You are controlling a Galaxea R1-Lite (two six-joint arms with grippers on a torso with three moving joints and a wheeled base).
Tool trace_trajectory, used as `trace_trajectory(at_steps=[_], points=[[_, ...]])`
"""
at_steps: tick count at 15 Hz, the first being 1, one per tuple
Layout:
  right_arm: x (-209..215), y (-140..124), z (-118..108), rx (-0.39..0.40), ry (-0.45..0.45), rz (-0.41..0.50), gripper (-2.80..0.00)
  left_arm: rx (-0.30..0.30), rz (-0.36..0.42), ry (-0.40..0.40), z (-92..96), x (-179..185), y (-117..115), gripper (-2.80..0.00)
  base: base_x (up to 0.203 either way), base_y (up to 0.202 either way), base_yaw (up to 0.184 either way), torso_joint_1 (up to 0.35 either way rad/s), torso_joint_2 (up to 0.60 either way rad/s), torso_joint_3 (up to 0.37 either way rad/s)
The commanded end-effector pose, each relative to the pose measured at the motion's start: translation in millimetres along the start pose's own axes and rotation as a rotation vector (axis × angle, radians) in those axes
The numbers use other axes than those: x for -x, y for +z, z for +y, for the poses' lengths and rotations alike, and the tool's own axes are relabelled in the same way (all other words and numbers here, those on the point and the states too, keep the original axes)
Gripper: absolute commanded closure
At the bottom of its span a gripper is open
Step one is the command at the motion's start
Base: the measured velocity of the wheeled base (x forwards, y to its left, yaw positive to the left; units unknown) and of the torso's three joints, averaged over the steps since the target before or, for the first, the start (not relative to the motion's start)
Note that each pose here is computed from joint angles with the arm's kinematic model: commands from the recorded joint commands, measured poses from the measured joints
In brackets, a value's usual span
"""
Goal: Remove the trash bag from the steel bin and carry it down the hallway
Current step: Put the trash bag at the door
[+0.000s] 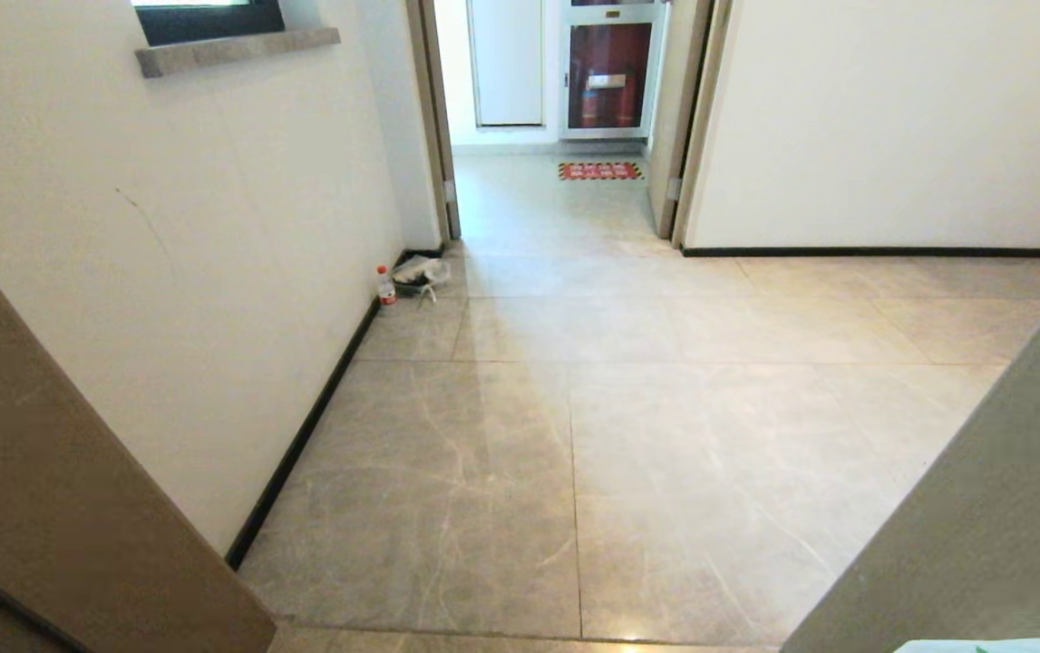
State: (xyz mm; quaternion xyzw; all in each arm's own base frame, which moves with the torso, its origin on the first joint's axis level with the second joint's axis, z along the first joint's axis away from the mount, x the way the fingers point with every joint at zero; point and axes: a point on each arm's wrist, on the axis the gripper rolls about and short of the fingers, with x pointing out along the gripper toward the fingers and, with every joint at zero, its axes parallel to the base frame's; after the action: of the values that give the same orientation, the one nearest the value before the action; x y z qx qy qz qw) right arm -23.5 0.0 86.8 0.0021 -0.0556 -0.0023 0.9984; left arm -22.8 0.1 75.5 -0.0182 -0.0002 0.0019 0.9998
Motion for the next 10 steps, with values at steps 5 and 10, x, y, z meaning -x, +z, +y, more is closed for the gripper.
trace_trajectory(at_steps=[5,10], points=[[-2.1,-11.3,0.0,0.000,0.000,0.039,0.00,0.000,-0.001,0.001,0.0,-0.1,-0.2,0.00,0.185,0.000,0.000,0.003,0.00,0.003],[-2.1,-11.3,0.0,0.000,0.000,0.039,0.00,-0.001,-0.001,0.001,0.0,-0.1,-0.2,0.00,0.183,0.000,0.000,0.002,0.00,0.002]])
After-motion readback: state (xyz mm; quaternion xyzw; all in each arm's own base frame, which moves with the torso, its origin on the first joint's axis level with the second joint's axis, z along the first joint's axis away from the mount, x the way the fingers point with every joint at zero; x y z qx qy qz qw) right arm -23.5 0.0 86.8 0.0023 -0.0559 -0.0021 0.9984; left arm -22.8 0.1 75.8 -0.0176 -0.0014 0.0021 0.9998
